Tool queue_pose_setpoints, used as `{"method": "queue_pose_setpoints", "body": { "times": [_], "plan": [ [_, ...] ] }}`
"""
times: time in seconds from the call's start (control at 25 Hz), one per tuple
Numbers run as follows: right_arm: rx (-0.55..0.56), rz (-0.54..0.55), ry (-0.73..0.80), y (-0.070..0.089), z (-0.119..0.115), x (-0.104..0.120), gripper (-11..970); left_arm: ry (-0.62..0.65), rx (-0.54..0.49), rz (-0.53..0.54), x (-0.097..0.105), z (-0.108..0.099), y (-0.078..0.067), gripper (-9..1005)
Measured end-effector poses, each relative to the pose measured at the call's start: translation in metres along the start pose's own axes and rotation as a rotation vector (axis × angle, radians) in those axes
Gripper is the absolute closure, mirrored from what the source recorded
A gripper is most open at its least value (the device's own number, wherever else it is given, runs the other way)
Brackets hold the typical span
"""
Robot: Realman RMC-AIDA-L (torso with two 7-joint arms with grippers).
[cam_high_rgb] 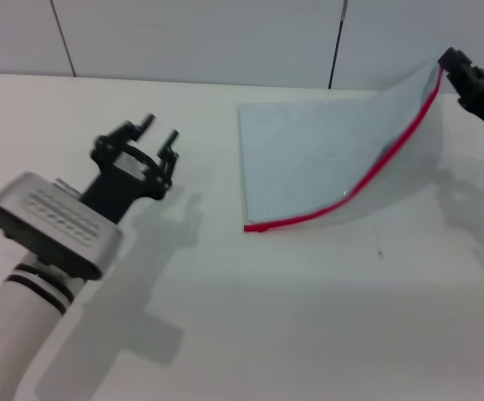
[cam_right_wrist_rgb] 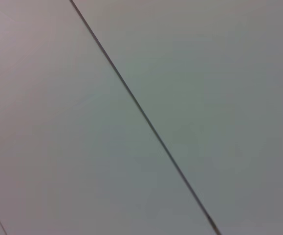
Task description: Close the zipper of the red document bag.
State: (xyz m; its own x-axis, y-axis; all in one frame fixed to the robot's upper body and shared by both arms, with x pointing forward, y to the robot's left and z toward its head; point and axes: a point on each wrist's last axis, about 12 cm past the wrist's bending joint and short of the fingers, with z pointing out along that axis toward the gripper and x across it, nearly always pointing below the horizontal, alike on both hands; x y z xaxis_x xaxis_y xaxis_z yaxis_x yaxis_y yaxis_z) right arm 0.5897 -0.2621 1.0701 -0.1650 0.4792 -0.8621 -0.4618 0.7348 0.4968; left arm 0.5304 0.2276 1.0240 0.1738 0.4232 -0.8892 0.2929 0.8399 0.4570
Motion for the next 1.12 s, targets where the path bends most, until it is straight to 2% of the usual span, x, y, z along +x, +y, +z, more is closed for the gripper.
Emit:
{"method": "queue_pose_setpoints", "body": {
  "times": [0.04,0.28,0.36,0.6,0.72,0.92,1.12],
  "plan": [
    [-0.004,-0.005,-0.007,-0.001,-0.002,-0.001,867,-0.011,-0.013,-0.026,0.0,-0.001,0.003,715],
    [-0.012,-0.031,-0.04,-0.003,-0.013,-0.005,713,-0.027,-0.06,-0.17,0.008,-0.006,0.026,600],
    [-0.029,-0.06,-0.048,-0.003,-0.015,-0.007,662,-0.028,-0.067,-0.206,0.01,-0.007,0.031,598],
    [-0.117,-0.205,-0.041,0.007,-0.014,-0.007,420,-0.048,-0.107,-0.259,0.012,-0.012,0.043,593],
    [-0.156,-0.293,-0.047,0.012,-0.014,-0.006,423,-0.056,-0.118,-0.263,0.012,-0.013,0.045,592],
    [-0.227,-0.548,-0.094,0.026,-0.02,0.003,428,-0.06,-0.137,-0.269,0.011,-0.012,0.048,591],
    [-0.251,-0.79,-0.112,0.034,-0.023,0.014,429,-0.058,-0.16,-0.271,0.013,-0.013,0.053,591]
  ]
}}
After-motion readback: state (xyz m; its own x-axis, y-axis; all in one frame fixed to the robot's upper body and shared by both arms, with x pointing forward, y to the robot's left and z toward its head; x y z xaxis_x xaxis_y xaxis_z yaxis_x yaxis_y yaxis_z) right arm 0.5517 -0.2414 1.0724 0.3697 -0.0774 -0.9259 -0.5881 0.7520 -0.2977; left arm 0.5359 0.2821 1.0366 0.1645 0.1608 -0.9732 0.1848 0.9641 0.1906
